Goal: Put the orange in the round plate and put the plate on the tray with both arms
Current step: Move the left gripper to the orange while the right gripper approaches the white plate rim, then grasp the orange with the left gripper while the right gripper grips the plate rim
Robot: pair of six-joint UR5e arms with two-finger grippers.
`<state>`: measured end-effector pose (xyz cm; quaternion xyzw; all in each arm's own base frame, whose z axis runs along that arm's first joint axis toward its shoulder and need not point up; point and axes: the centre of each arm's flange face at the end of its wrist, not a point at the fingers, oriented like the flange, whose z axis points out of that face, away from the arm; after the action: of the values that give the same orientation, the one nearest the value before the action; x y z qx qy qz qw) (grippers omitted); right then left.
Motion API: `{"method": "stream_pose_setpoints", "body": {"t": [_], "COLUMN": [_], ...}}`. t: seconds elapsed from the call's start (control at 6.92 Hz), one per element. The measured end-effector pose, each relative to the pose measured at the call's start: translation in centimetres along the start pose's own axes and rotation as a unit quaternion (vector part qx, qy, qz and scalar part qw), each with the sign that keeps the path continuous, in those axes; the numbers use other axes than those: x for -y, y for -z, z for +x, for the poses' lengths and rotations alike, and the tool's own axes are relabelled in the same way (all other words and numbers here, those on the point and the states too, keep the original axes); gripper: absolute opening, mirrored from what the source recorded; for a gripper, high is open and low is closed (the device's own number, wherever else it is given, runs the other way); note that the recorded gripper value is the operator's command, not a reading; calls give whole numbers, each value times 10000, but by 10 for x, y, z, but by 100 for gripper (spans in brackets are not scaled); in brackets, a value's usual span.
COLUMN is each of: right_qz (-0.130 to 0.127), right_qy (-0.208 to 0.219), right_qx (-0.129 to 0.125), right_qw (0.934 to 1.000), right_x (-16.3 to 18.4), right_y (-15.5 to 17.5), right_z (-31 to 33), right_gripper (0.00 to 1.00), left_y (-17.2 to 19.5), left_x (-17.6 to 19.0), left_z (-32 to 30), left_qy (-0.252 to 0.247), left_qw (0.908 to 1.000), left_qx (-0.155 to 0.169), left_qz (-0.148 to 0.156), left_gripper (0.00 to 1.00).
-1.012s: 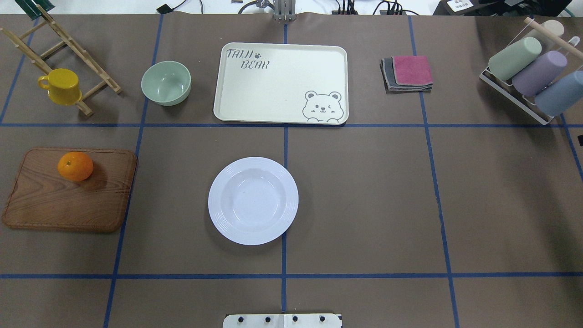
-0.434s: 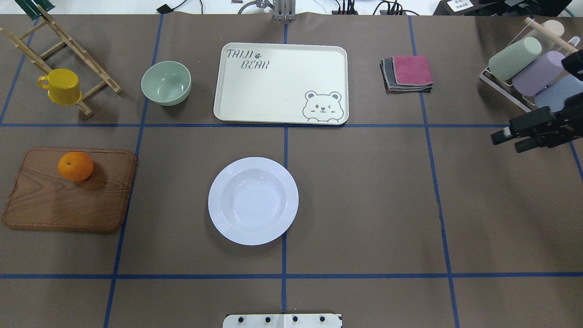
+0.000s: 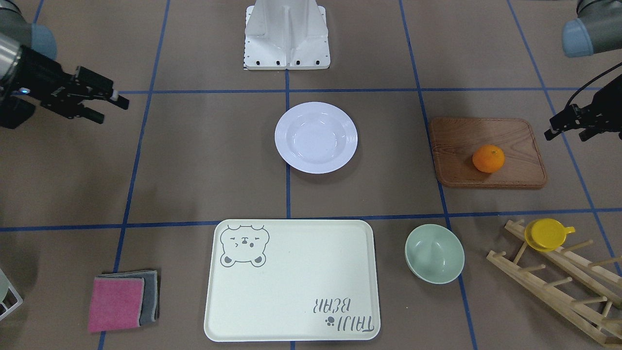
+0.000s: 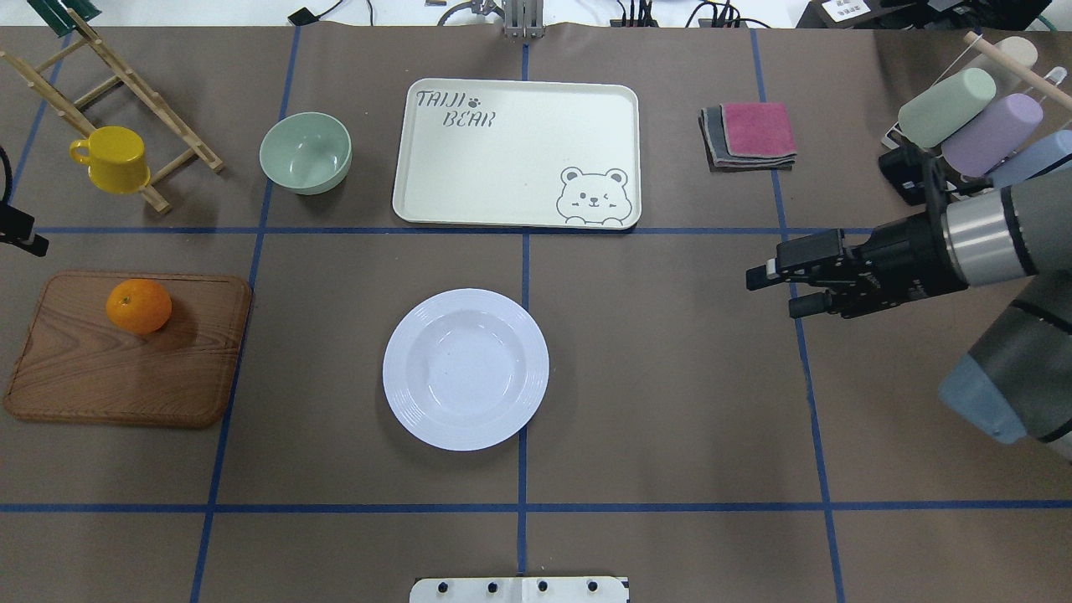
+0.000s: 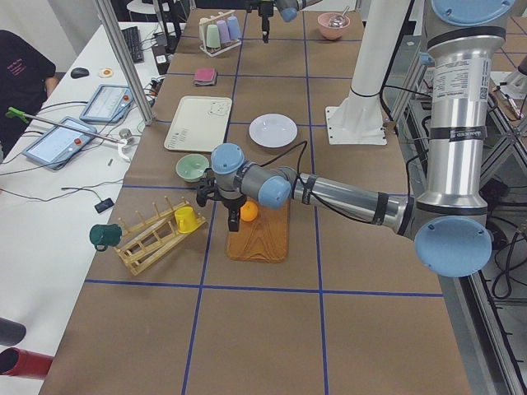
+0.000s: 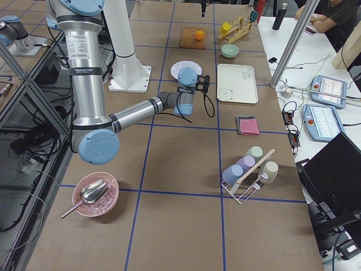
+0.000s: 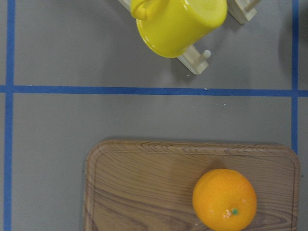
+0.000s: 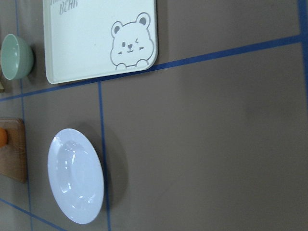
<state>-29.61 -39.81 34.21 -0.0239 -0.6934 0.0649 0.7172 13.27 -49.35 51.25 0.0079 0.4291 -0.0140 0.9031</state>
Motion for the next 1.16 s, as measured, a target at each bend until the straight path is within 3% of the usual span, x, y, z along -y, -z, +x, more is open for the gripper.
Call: {"method": "stream_pose_setpoints", "body": {"t": [0.29,0.58,1.16], "right_qz": [158,282,557], "right_qy": [-268,-337,-339], "right_qx": [449,599,1027], "right_qw": [9985,9972,9926], "right_x": [-40,-68,-118], "right_y": [-61,-94,-152], "right_z": [-31,-38,-77], "right_gripper": [100,100,100], "left_y": [-23,-48,-82], "left_x": [-1,-7,-8], "left_z": [39,76,70], "left_qy": [212,310,299], "left_qw": [9997,9994,9992], "left_qx": [55,44,156], "left_qz": [-75,-165,-226], "left_gripper": [99,98,98]}}
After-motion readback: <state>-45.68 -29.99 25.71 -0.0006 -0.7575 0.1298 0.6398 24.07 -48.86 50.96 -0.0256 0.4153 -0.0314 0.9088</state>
